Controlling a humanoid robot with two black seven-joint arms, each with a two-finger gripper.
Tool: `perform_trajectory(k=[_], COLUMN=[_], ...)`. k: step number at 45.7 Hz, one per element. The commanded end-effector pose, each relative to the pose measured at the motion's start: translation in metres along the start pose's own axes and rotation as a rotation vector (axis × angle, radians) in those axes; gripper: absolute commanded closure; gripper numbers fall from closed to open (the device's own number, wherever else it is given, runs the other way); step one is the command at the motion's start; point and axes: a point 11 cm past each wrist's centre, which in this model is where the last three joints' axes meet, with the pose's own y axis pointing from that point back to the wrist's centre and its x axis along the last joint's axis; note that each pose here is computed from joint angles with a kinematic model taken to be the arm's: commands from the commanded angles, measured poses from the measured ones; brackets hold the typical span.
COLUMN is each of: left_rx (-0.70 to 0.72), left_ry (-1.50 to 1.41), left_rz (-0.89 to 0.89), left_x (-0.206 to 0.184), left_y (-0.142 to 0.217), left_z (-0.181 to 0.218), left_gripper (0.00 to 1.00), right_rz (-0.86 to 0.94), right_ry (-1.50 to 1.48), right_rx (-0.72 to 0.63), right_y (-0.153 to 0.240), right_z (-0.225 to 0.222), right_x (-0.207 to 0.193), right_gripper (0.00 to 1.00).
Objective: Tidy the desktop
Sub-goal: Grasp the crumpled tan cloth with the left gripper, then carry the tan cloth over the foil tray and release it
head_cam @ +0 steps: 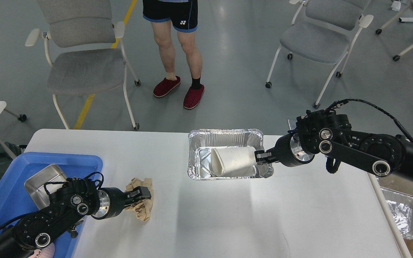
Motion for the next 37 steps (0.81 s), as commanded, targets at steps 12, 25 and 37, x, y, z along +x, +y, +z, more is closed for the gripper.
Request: perform_trajectory(k=[12,25,37], left_rx=[0.001,-0.068,-0.114], left_ry=[-0.090,-0.237,-0.213], left_rz=[0.112,0.148,0.160], left_x=[0.055,0.101,0.135], left_y=[0.038,0.180,0.280], left_z=[0.019,0.047,0.059], left_gripper=[1.00,1.00,1.00], right_rz=[-0.001,-0.004,-0.006], right_ry=[-0.001,-0.001,0.005], right_rx=[-0.001,0.002,0.011], right_y=[0.000,-0.003,-0.005], right_z=[0.000,-0.001,-0.007], right_x=[-0.001,-0.001,-0.001], right_gripper=[1.00,1.00,1.00])
